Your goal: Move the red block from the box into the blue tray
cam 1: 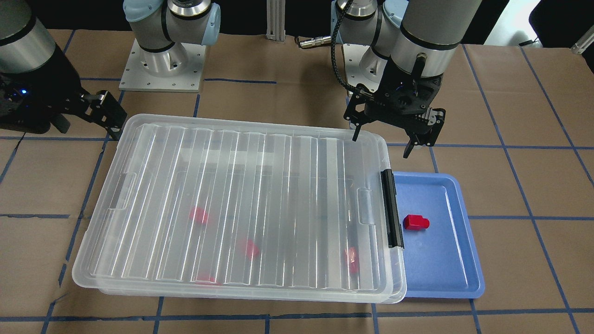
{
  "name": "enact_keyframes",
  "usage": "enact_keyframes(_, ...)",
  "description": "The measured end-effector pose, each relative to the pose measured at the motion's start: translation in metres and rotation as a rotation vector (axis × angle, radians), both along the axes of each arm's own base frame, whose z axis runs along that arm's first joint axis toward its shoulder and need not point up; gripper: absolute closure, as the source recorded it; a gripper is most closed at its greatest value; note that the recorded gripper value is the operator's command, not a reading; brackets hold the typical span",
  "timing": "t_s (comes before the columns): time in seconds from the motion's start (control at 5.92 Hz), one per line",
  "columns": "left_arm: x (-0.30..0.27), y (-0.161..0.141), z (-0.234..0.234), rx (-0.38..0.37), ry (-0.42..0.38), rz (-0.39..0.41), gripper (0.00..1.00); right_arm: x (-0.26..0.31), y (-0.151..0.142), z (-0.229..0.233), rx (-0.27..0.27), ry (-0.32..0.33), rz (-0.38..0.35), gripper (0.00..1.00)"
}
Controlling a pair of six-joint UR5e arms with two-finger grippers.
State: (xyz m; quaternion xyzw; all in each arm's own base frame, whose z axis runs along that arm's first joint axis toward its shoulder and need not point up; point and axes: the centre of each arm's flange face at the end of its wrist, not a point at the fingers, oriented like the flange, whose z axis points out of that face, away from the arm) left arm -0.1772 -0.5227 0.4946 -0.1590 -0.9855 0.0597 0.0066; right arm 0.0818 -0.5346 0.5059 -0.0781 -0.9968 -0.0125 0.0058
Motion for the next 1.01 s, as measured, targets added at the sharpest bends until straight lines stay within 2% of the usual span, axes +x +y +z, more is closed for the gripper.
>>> enact_keyframes(0.17, 0.002, 0.012, 0.004, 0.044, 0.011, 0.145, 0.02, 0.014, 0.006, 0.007, 0.011, 0.003, -0.023, 0.00)
enact_keyframes(0.34, 0.005, 0.024, 0.007, 0.097, 0.016, 0.252, 0.02, 0.028, 0.011, 0.010, 0.013, 0.006, -0.047, 0.00)
enact_keyframes(0.51, 0.007, 0.032, 0.008, 0.140, 0.017, 0.309, 0.02, 0.038, 0.013, 0.010, 0.015, 0.007, -0.062, 0.00)
enact_keyframes(0.84, 0.008, 0.033, 0.005, 0.160, 0.015, 0.332, 0.02, 0.043, 0.013, 0.007, 0.019, 0.007, -0.064, 0.00)
enact_keyframes(1.01, 0.008, 0.031, 0.007, 0.139, 0.018, 0.322, 0.02, 0.043, 0.014, 0.006, 0.020, 0.005, -0.064, 0.00)
